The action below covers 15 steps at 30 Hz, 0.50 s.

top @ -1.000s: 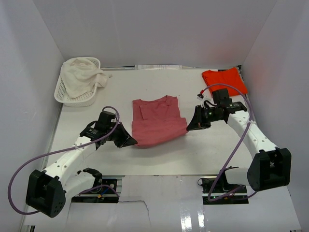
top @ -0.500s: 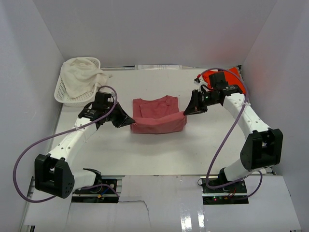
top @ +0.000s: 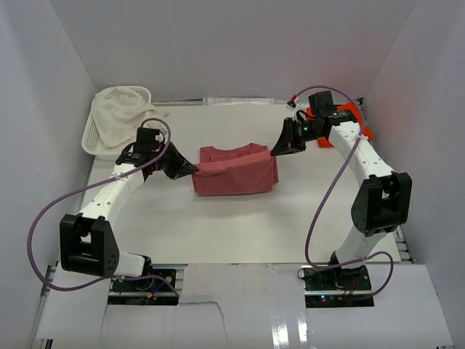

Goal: Fold and stack the t-shirts
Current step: Fold the long partially folded tshirt into a neat square

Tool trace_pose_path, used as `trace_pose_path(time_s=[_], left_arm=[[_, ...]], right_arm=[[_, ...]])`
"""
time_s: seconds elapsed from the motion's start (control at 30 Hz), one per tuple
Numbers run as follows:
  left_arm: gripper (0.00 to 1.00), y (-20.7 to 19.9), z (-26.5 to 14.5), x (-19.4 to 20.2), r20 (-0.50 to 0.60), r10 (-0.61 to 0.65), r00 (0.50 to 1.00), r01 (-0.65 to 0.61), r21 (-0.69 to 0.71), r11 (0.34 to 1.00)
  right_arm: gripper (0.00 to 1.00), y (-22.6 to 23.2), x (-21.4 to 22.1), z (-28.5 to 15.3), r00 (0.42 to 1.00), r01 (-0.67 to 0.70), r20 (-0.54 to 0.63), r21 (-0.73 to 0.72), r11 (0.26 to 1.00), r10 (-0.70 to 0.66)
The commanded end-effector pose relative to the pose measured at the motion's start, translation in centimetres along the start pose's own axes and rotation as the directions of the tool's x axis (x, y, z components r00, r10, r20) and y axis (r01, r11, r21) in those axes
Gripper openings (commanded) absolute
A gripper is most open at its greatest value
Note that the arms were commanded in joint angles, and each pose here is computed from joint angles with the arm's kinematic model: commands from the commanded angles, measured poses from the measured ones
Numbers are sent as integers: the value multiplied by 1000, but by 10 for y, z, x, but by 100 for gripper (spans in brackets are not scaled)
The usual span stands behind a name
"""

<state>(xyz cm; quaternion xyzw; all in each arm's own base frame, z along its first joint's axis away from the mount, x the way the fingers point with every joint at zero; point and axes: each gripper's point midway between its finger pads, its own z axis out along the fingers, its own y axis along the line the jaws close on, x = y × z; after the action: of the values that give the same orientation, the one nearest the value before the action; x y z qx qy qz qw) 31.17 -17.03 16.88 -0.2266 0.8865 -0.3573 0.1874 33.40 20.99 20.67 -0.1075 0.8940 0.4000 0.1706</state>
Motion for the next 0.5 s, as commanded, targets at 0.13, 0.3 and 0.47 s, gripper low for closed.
trace_pose_path(time_s=[0.13,0.3,0.47], left_arm=[[1,-27,-5,-46,76,26,997,-33,92,995],[1,-36,3,-66,87,21,996,-31,116,993],[1,-43,22,-83,75,14,997,-25,140,990]], right_arm=[[8,8,-28,6,1000,22,12,-46,999,-22],[8,3,-38,15,1000,14,9,-54,998,-13],[8,-8,-45,30,1000,-7,-5,-60,998,6]])
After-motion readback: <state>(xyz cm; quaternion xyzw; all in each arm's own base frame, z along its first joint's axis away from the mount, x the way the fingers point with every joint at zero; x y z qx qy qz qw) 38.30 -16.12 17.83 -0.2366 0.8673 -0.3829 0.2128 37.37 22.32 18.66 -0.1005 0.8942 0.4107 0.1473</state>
